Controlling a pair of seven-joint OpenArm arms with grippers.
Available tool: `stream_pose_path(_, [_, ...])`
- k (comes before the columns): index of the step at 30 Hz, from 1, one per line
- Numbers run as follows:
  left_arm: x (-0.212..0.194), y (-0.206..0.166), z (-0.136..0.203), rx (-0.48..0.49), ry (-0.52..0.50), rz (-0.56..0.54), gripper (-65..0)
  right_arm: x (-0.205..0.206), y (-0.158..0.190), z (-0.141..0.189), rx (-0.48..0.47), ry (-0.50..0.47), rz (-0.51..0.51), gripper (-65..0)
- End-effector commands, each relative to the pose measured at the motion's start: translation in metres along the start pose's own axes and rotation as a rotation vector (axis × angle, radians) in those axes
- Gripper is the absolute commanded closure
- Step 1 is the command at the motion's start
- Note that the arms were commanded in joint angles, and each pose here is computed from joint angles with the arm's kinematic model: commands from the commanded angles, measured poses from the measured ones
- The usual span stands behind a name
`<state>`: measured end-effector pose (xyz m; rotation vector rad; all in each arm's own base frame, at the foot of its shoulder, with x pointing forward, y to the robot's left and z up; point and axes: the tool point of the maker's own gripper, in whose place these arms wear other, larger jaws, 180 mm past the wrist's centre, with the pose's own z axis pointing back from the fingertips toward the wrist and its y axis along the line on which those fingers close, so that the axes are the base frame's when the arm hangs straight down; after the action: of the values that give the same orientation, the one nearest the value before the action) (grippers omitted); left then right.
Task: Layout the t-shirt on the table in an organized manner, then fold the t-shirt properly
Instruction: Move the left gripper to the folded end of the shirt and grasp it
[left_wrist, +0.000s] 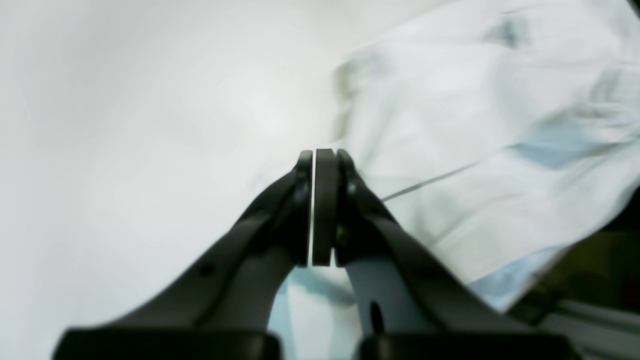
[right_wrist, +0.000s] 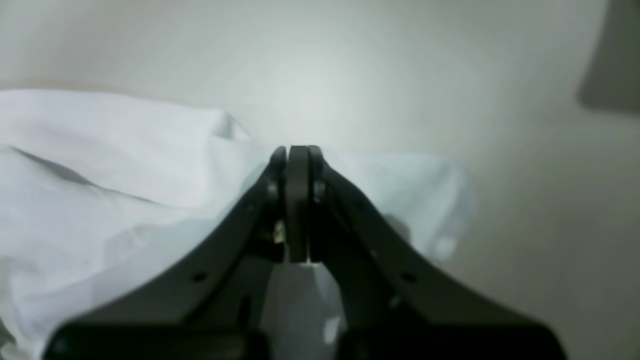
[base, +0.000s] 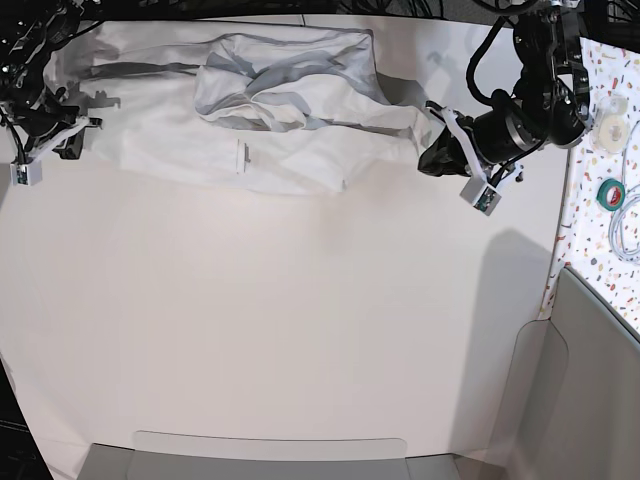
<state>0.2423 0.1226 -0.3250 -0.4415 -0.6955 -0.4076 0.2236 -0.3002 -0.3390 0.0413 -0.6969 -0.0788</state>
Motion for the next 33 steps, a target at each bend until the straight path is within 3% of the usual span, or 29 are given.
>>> stream_pose_path(1, [0.003, -0.002, 0.003, 0.005, -0.012, -0.021, -7.3, 0.015, 0.000, 0.004, -0.003, -0.044, 0.026, 0.0])
stream_pose_path(4, [-0.011, 0.000, 0.003, 0.023, 0.024, -0.016, -19.9, 0.016, 0.004, 0.002, 0.006, -0.045, 0.029, 0.0])
stream_pose_path(6, [-0.011, -0.001, 0.002, 0.022, 0.024, -0.012, -24.0, 0.016, 0.004, 0.002, 0.006, -0.046, 0.029, 0.0])
stream_pose_path(23, [-0.021, 0.021, -0.030, -0.004, 0.078, 0.074, -23.3, 0.009, 0.003, 0.002, 0.006, -0.027, 0.028, 0.0])
stream_pose_path(33, [-0.022, 0.027, -0.029, 0.007, 0.067, 0.086, -23.3, 0.007, 0.001, 0.002, 0.002, -0.020, 0.028, 0.0])
